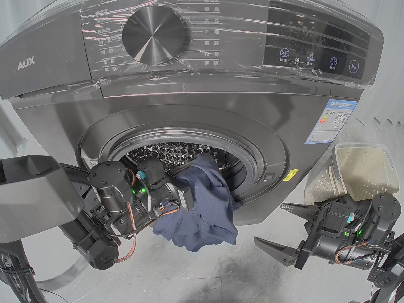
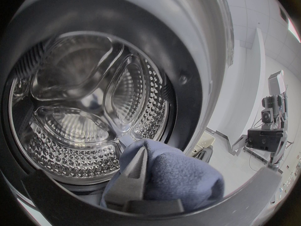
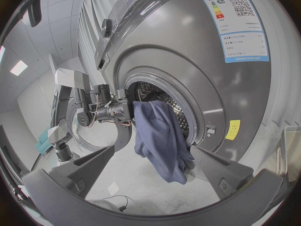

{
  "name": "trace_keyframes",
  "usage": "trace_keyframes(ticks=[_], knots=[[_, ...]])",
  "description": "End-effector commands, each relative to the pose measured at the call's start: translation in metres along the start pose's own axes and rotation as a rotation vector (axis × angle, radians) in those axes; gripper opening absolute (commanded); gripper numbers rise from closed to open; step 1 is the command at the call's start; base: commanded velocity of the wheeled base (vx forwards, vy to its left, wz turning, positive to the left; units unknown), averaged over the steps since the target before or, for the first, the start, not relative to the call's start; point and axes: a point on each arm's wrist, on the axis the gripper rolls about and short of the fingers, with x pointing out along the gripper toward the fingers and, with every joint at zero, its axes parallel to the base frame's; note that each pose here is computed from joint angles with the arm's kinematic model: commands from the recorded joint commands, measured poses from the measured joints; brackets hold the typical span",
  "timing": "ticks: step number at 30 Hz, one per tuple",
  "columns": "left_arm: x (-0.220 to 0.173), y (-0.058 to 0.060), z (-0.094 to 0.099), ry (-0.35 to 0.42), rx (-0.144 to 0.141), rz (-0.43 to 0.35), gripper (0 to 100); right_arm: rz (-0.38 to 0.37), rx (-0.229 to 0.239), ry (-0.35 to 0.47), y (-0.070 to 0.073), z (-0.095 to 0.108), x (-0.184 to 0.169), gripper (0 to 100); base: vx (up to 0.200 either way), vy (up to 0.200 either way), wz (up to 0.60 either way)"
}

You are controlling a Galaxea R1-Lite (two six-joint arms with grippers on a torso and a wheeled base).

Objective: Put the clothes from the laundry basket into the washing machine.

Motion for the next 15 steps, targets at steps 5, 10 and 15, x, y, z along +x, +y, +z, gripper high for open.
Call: trace_keyframes(ticks=[5, 10, 15], knots=[[0.025, 0.014, -0.035, 0.046, -0.015, 0.031, 0, 0.002, 0.002, 0.017, 0.000, -0.003, 0.003, 100, 0.000, 0.000, 0.00], [0.051, 0.028, -0.035, -0.029, 0.000, 0.071, 0, 0.003, 0.004, 0.026, 0.000, -0.005, 0.004, 100, 0.000, 0.000, 0.00], [0.065, 0.040, -0.052, -0.025, 0.000, 0.125, 0, 0.004, 0.004, 0.027, 0.000, -0.006, 0.004, 100, 0.000, 0.000, 0.00]])
